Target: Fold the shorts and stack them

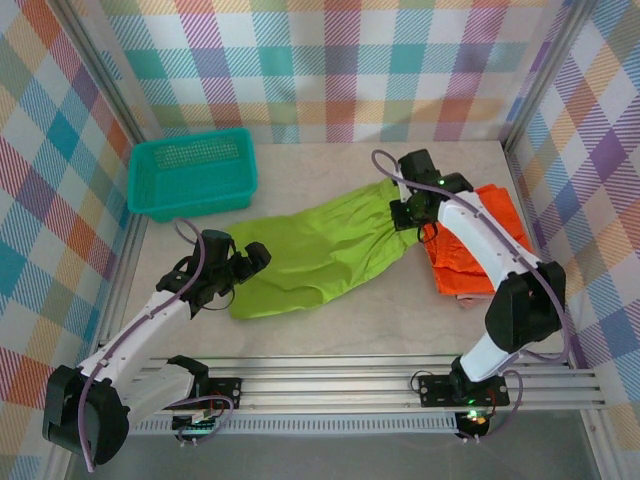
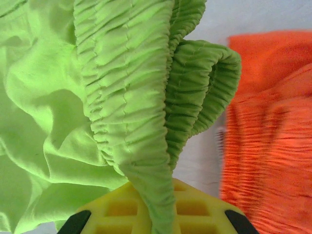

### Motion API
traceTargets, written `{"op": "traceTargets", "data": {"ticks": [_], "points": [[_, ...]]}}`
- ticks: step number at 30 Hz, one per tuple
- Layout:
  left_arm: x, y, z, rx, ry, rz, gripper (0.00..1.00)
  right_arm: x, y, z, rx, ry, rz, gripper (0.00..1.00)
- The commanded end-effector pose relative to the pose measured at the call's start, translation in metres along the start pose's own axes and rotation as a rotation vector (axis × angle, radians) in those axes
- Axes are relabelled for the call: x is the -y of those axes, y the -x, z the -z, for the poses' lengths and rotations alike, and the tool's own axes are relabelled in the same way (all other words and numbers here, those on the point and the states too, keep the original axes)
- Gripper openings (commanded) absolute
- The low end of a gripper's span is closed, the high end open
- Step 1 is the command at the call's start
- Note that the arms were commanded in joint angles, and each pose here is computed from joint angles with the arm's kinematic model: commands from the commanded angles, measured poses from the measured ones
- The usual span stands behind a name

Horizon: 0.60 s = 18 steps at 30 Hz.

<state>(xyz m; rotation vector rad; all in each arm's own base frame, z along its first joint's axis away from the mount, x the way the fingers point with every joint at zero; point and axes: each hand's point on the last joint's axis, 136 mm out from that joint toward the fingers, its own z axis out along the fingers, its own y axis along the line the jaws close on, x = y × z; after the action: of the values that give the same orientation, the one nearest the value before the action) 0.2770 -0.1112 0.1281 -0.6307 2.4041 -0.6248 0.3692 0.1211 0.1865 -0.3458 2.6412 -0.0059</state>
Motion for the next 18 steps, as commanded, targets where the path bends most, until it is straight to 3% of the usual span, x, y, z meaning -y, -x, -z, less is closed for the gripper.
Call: {"op": "traceTargets", "data": {"ticks": [1,10,18], "points": [[-0.009,-0.006,-0.004,-0.023,0.024,-0.003,1.0,0.031,0.009,0.036,0.019,-0.17,0.124,0.0],[-0.001,-0.018,-0.019,-0.106,-0.023,0.013,1.0,0.061,0.043,0.074,0.049,-0.374,0.199,0.0],[0.008,-0.023,-0.029,-0.128,-0.07,0.023,1.0,0.019,0.063,0.073,0.026,-0.46,0.308,0.0]]}}
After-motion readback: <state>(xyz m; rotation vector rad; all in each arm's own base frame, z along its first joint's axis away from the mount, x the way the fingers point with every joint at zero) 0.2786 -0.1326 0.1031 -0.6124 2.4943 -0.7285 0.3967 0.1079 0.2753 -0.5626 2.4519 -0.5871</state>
